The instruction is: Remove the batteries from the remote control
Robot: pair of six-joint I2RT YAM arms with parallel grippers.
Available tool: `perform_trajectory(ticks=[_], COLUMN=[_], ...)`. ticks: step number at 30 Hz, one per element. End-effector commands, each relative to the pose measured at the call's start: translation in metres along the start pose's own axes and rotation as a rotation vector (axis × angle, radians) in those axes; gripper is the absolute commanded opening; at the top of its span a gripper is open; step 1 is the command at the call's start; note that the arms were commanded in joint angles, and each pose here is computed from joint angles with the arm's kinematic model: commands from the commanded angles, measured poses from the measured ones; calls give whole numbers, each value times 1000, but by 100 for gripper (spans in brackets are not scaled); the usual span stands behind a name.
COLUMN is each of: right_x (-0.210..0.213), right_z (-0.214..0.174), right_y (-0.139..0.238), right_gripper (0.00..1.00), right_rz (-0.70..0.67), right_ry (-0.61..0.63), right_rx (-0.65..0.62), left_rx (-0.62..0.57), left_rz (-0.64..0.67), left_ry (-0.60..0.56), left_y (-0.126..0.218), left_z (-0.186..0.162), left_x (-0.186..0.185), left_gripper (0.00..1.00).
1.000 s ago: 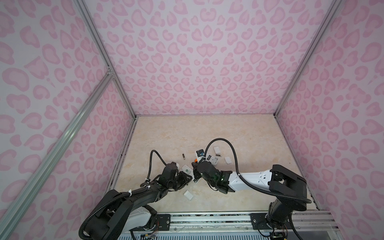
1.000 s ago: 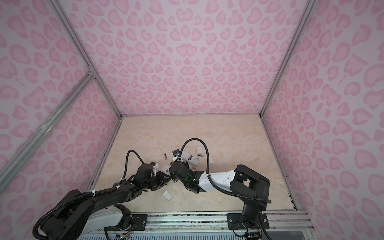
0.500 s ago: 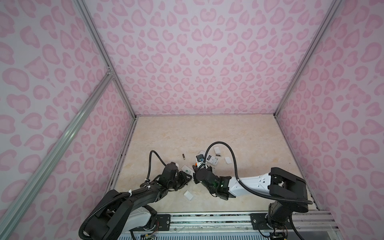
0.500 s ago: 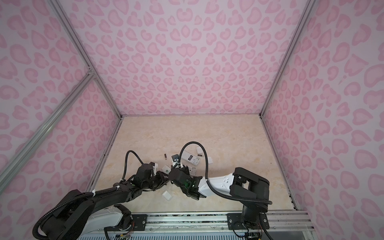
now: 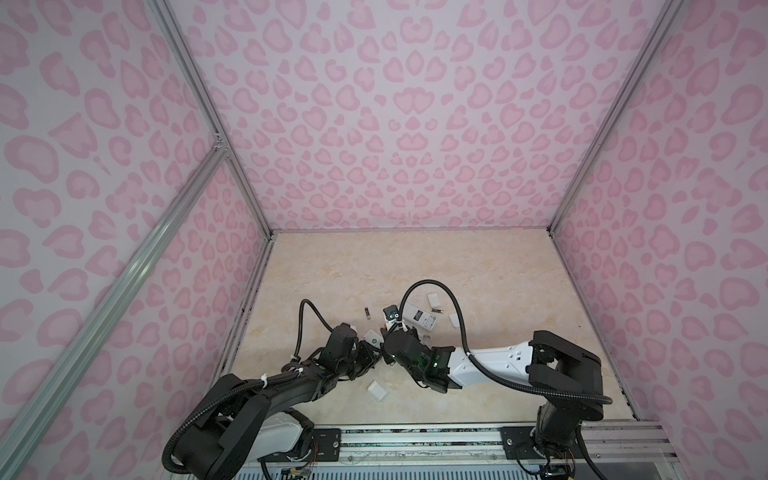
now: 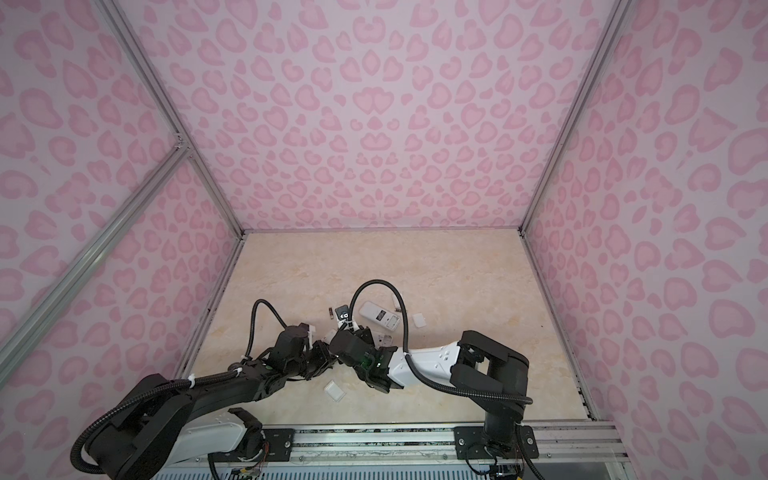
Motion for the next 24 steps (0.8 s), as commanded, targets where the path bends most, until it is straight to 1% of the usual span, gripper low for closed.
perform_trajectory(ticks=[1,11,24], right_x=[-2,-4,4], right_z=[-5,1,9], right_y=[-4,-13,-21], right_gripper=[0,0,0], right_rz=[-8,-2,47], right_ry=[22,33,48], right_rx=[24,35,49], left_rx=[-17,-11,-11], left_rz=[2,13,21], left_ry=[-19,-35,-35], left_y=[-1,-2,-1], left_z=[3,3,2], left_x=[-1,0,2], left_gripper=[32,32,32])
Point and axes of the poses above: each gripper's point midway between its finger pads, its own y axis back along the fingers, its own x axis along the line the jaws close on, z = x × y, the point moved 5 cm from there along y, back along the fingers, and after that the axes turned 6 degrees about -y, right-handed, at the moved point
